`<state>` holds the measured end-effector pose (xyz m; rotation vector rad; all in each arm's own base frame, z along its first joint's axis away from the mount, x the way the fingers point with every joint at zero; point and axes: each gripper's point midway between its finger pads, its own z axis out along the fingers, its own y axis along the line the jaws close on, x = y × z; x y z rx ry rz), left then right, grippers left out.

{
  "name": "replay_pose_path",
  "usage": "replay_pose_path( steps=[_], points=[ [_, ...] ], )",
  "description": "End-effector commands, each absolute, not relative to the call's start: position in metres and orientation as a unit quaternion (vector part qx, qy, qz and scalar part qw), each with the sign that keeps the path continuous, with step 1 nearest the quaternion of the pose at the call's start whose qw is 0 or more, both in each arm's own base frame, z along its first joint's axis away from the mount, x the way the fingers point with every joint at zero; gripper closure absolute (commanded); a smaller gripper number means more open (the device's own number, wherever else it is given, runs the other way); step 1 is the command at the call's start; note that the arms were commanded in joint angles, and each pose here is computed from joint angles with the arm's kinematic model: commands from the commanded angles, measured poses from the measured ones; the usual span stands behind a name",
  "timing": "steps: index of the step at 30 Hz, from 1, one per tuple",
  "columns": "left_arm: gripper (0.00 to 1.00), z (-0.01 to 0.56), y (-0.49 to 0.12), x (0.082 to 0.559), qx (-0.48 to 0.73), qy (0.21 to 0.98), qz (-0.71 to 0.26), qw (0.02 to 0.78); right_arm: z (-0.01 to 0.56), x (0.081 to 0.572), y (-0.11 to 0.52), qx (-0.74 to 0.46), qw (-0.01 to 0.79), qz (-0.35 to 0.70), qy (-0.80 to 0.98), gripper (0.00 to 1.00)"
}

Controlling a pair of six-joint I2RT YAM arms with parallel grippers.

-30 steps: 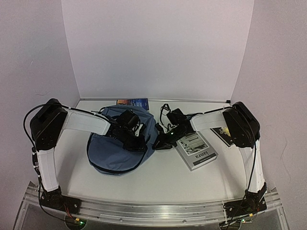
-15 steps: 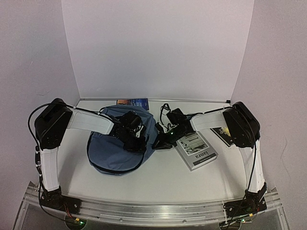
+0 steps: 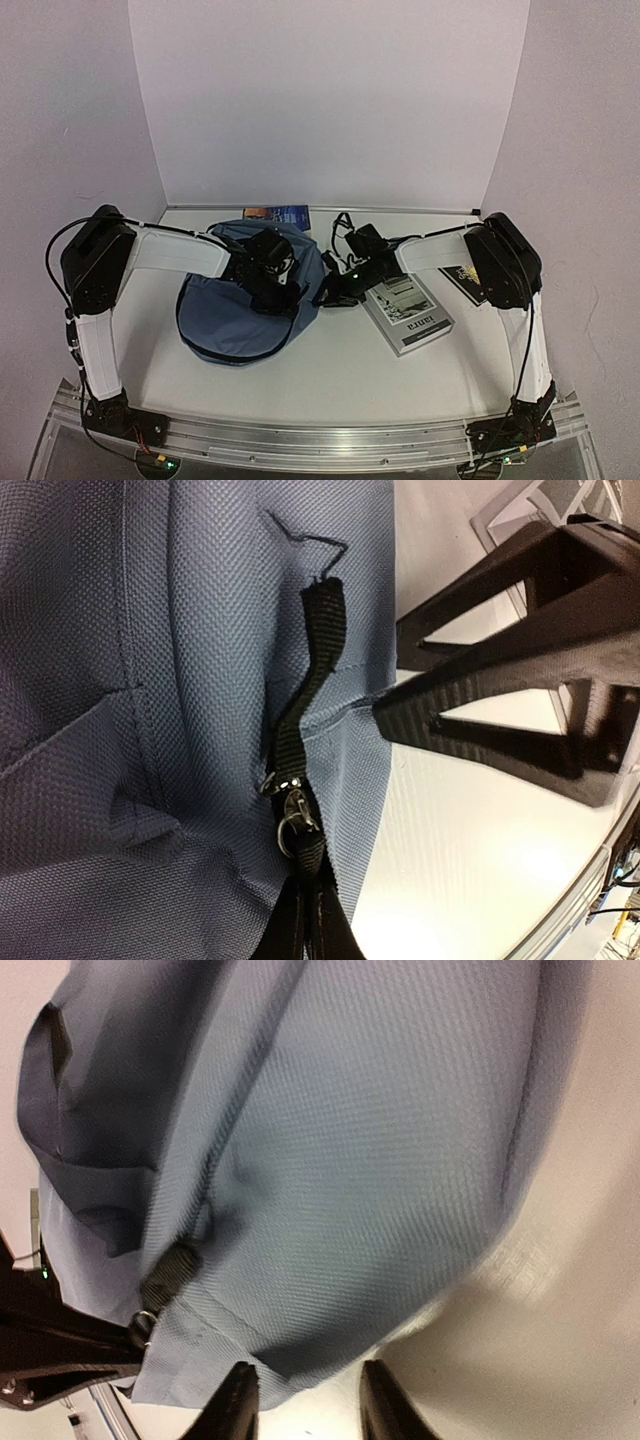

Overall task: Pack the student bag
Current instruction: Unzip the student bag at the center of the board.

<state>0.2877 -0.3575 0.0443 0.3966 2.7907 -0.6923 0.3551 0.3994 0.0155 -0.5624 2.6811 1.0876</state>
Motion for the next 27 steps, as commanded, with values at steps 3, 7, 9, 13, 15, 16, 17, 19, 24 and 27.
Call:
replay_pose_path(
  steps=[3, 7, 9, 13, 15, 16, 17, 19, 24, 27],
  points=[
    [1.0, 0.066, -0.358, 0.282, 0.139, 0.945, -0.265, 0.132, 0.004, 0.34, 0.395, -0.19, 0.054, 0.373, 0.907, 0.34],
    [1.0, 0.074, -0.364, 0.28, 0.147, 0.935, -0.292, 0.137, 0.017, 0.348, 0.402, -0.184, 0.071, 0.389, 0.9, 0.1],
    [1.0, 0.079, -0.368, 0.28, 0.151, 0.93, -0.303, 0.142, 0.014, 0.351, 0.405, -0.176, 0.067, 0.392, 0.901, 0.09],
    [1.0, 0.09, -0.372, 0.278, 0.159, 0.921, -0.323, 0.147, 0.012, 0.361, 0.414, -0.156, 0.068, 0.403, 0.899, 0.11],
    [1.0, 0.096, -0.373, 0.276, 0.162, 0.916, -0.334, 0.151, 0.014, 0.367, 0.417, -0.149, 0.077, 0.407, 0.898, 0.11],
    [1.0, 0.1, -0.373, 0.275, 0.162, 0.914, -0.338, 0.153, 0.015, 0.369, 0.419, -0.146, 0.08, 0.409, 0.897, 0.11],
    [1.0, 0.102, -0.372, 0.275, 0.163, 0.912, -0.342, 0.155, 0.015, 0.371, 0.42, -0.144, 0.08, 0.412, 0.896, 0.12],
    [1.0, 0.106, -0.372, 0.274, 0.163, 0.911, -0.345, 0.157, 0.015, 0.372, 0.424, -0.139, 0.076, 0.419, 0.894, 0.17],
    [1.0, 0.106, -0.37, 0.272, 0.157, 0.914, -0.344, 0.15, 0.015, 0.382, 0.42, -0.117, 0.088, 0.416, 0.897, 0.6],
    [1.0, 0.104, -0.364, 0.269, 0.149, 0.919, -0.335, 0.143, 0.015, 0.396, 0.409, -0.098, 0.104, 0.406, 0.903, 0.91]
  ],
)
